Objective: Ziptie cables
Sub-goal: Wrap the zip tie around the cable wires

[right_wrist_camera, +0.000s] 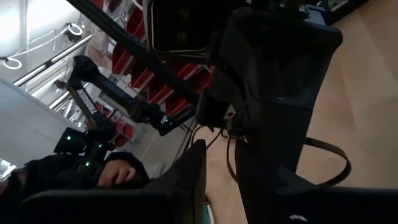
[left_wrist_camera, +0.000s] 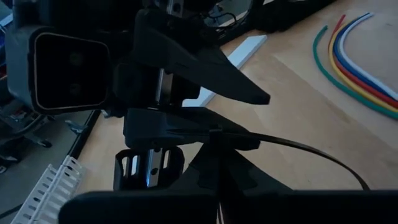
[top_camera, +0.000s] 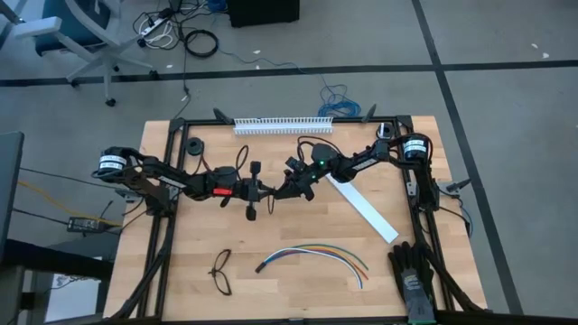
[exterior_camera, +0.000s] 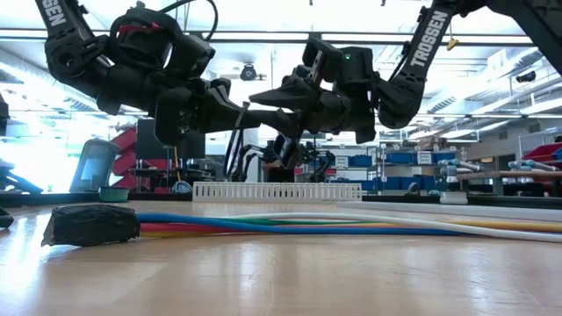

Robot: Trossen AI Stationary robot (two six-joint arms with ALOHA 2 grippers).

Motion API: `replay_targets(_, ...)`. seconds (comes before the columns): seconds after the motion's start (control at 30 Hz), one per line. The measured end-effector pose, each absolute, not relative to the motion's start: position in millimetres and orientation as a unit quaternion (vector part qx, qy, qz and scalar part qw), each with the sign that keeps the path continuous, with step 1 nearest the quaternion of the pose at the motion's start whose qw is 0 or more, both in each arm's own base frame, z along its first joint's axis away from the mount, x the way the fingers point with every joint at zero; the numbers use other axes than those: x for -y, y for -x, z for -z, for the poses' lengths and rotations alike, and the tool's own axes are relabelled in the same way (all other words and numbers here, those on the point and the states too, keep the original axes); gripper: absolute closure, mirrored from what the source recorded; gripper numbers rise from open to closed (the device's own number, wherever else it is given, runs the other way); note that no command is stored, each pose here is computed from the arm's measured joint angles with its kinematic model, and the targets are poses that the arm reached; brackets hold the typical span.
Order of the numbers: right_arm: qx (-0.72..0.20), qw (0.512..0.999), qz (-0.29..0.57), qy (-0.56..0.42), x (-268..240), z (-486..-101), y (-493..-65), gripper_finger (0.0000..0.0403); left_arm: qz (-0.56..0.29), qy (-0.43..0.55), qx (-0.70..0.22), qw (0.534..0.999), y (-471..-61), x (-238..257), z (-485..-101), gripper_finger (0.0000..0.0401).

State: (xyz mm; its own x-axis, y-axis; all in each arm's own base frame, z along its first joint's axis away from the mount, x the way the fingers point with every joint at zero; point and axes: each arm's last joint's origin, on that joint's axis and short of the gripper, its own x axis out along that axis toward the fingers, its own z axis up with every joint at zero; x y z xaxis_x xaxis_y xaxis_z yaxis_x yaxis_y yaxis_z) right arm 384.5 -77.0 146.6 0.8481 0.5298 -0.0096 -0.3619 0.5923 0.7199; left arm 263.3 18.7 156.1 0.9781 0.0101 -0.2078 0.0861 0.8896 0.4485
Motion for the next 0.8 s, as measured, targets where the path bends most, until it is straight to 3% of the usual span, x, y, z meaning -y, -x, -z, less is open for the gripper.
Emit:
replay_targets(0.5, -0.143, 0.866, -0.264, -0.4, 94.7, -142.1, -377.8, 0.0326, 0.027, -0.231, -0.123, 0.965, -262.3, -18.7, -152.2, 0.0401)
replay_targets(0.73, -0.126, 0.88, -0.242, -0.387, 104.5, -142.5, -375.9, 0.0326, 0.028, -0.231, -0.128, 0.964, -262.1, -18.9, -151.3, 0.0401)
replay_targets(0.8, -0.107, 0.898, -0.202, -0.376, 107.9, -142.0, -376.9, 0.0326, 0.036, -0.231, -0.119, 0.965, -262.5, -17.9, -152.8, 0.0401)
